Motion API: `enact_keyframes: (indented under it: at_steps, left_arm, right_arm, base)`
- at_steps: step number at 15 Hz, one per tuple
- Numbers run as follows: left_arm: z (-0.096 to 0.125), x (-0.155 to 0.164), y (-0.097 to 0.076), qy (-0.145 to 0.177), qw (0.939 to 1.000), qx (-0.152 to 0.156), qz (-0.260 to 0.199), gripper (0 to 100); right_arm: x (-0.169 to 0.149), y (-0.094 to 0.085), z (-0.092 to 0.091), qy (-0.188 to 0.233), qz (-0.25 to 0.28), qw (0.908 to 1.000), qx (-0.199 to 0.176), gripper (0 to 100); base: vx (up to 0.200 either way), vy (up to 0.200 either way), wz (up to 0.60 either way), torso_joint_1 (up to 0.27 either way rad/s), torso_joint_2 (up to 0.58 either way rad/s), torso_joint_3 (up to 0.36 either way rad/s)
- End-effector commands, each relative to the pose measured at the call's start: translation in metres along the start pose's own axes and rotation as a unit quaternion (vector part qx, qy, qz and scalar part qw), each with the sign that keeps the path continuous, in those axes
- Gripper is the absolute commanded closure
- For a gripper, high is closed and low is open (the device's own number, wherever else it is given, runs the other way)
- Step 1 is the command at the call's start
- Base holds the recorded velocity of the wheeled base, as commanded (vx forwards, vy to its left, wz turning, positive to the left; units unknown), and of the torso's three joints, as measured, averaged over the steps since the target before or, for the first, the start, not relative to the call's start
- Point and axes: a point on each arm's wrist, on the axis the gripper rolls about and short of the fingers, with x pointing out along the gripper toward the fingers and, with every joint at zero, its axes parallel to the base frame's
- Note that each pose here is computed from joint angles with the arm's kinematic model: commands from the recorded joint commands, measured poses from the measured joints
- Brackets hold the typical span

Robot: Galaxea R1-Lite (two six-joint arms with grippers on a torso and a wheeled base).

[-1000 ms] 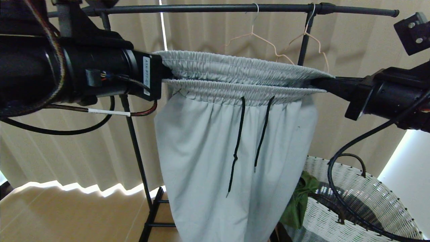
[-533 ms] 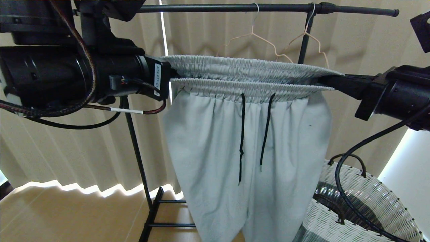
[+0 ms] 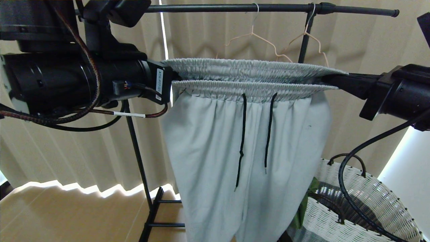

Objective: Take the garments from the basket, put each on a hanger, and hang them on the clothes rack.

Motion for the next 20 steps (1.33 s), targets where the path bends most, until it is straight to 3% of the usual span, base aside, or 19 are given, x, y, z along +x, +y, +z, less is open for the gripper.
enact_keyframes:
  at_steps: [1,6,8,11,14,16,17,20]
  left_arm:
    - [0.001,-0.002,0.0,-0.002,1.0,0.0,0.0,100]
    - [-0.007,-0.005,0.002,0.013,0.9999,-0.001,0.007,100]
    - [-0.008,-0.004,0.005,0.019,0.9993,-0.001,0.031,100]
    - [-0.012,-0.001,0.016,0.029,0.9975,-0.002,0.064,100]
    - [-0.013,-0.002,0.024,0.033,0.9961,0.003,0.082,100]
    - [-0.016,-0.003,0.028,0.037,0.9951,0.002,0.091,100]
    - [-0.023,-0.009,0.034,0.047,0.9937,0.002,0.102,100]
    - [-0.044,-0.049,0.051,0.063,0.9873,-0.008,0.146,100]
  right_arm:
    - [-0.003,0.001,0.001,-0.004,0.002,1.0,-0.001,0]
    - [-0.021,0.014,-0.012,0.006,0.027,0.9996,0.002,0]
    - [-0.028,0.017,-0.013,0.004,0.035,0.9994,0.002,0]
    - [-0.049,0.024,-0.017,-0.005,0.096,0.9954,0.001,0]
    - [-0.058,0.026,-0.019,-0.008,0.115,0.9933,0.001,0]
    - [-0.06,0.023,-0.022,0.0,0.104,0.9946,0.0,0]
    - [-0.064,0.014,-0.033,0.014,0.067,0.9976,-0.011,0]
    - [-0.085,-0.002,-0.054,0.038,-0.006,0.9969,-0.069,0]
  base:
    - [0.0,0.0,0.0,0.0,0.0,0.0]
    - [0.0,0.0,0.0,0.0,0.0,0.0]
    - [0.0,0.0,0.0,0.0,0.0,0.0]
    - [0.0,0.0,0.0,0.0,0.0,0.0]
    - [0.0,0.0,0.0,0.0,0.0,0.0]
    - [0.0,0.0,0.0,0.0,0.0,0.0]
    - [0.0,0.0,0.0,0.0,0.0,0.0]
    - [0.0,0.0,0.0,0.0,0.0,0.0]
